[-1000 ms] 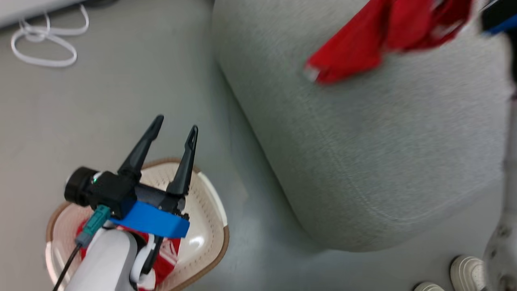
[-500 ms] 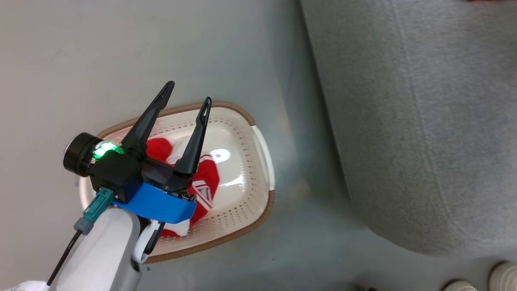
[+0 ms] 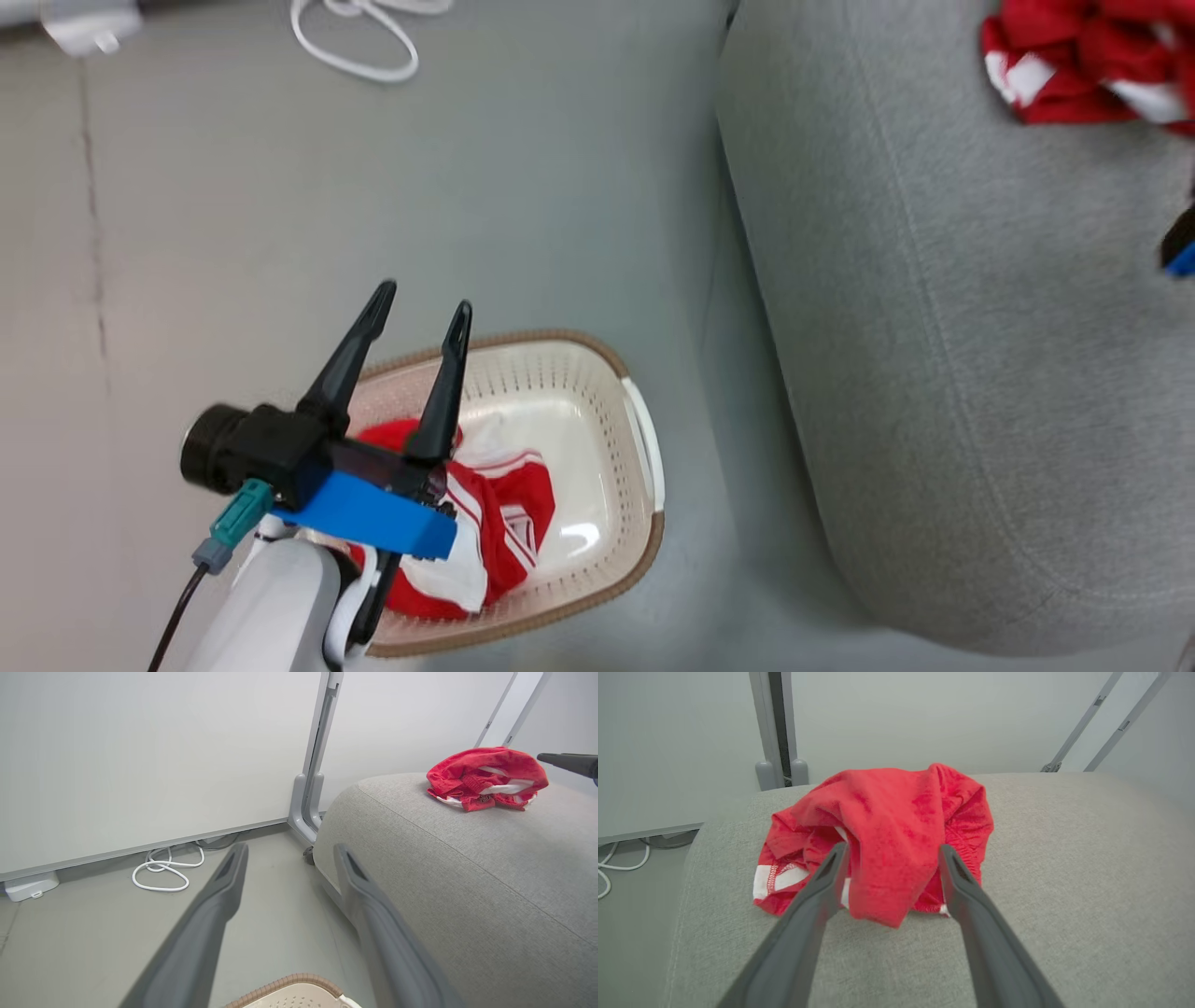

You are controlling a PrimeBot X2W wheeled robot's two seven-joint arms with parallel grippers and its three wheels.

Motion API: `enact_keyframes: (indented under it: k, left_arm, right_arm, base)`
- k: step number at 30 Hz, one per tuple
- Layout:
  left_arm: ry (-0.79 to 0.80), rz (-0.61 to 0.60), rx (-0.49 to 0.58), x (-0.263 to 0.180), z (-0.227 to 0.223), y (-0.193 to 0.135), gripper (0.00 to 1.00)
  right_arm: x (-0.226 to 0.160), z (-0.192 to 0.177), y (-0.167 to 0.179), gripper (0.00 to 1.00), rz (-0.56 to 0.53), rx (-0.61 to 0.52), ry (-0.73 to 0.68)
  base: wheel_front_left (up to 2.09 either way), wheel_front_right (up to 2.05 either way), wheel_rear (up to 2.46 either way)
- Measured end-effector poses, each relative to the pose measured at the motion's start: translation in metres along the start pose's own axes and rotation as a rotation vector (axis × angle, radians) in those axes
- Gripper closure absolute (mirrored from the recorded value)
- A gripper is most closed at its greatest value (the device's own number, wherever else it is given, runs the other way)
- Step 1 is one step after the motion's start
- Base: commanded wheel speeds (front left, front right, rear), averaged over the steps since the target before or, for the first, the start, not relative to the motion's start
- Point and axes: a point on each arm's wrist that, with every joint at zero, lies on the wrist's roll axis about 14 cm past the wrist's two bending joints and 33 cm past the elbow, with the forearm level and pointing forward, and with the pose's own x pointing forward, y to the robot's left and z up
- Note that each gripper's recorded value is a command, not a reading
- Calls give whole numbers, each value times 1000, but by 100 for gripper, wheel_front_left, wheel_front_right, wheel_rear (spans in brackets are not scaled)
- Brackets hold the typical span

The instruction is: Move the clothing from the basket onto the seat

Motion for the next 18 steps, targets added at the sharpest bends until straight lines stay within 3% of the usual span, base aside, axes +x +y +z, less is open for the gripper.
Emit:
enact_keyframes:
  k: [8,18]
  left_arm:
    - [-76,117,-15,-40,38,4,0]
    - [-136,311,-17,-119,55,22,0]
  right_arm:
    - [-67,19,49,0,171,-13,-126]
    - [-168,37,109,0,384,104,-295]
  base:
    - [0,0,0]
    - [0,0,0]
